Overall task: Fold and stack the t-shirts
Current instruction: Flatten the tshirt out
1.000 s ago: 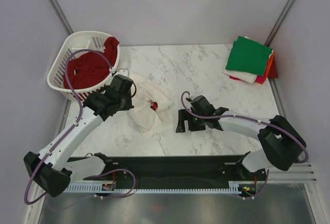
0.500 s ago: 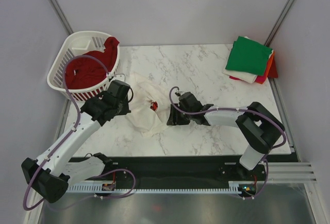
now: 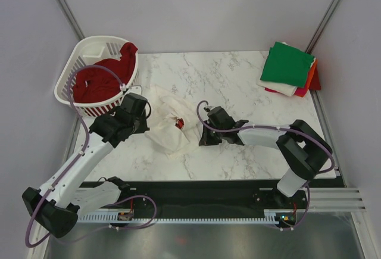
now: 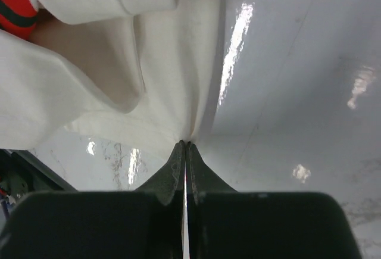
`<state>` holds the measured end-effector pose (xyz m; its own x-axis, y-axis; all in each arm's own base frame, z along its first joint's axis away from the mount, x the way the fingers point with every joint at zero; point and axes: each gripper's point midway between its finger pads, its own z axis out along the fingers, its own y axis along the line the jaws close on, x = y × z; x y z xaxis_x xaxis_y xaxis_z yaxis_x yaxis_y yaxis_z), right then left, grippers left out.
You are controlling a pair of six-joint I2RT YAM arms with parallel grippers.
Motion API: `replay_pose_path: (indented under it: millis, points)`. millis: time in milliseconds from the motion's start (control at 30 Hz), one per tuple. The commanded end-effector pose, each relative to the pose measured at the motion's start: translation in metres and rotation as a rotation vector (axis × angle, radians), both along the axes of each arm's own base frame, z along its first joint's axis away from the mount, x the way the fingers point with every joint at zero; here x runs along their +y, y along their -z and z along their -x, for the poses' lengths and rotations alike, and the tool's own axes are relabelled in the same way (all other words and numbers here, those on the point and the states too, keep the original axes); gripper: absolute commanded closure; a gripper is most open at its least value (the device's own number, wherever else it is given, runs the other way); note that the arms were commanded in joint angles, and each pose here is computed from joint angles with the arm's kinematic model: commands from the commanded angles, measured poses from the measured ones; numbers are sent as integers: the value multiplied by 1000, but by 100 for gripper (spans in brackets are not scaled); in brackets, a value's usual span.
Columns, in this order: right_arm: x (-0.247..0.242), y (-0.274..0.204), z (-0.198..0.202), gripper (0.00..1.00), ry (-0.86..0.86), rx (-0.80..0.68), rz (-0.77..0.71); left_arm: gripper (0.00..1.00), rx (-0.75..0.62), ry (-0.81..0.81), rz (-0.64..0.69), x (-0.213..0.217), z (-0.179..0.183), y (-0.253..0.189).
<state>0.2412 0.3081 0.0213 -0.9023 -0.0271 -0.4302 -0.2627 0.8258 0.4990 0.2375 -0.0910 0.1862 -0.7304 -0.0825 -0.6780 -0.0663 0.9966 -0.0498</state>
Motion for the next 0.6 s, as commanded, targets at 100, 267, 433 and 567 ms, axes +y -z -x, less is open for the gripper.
replay_pose_path:
  millis: [100, 267, 433, 567]
  points:
    - [-45, -132, -38, 100, 108, -220, -67, 98, -216, 47, 118, -8, -9, -96]
    - [-105, -279, -40, 100, 199, -457, -117, 98, -344, 138, 212, -19, -1, -185]
    - [-137, -390, -11, 100, 262, -646, -175, 98, -458, 236, 381, -42, 7, -266]
    - [-182, -435, 3, 100, 395, -742, -98, 98, -532, 239, 416, -42, 7, -300]
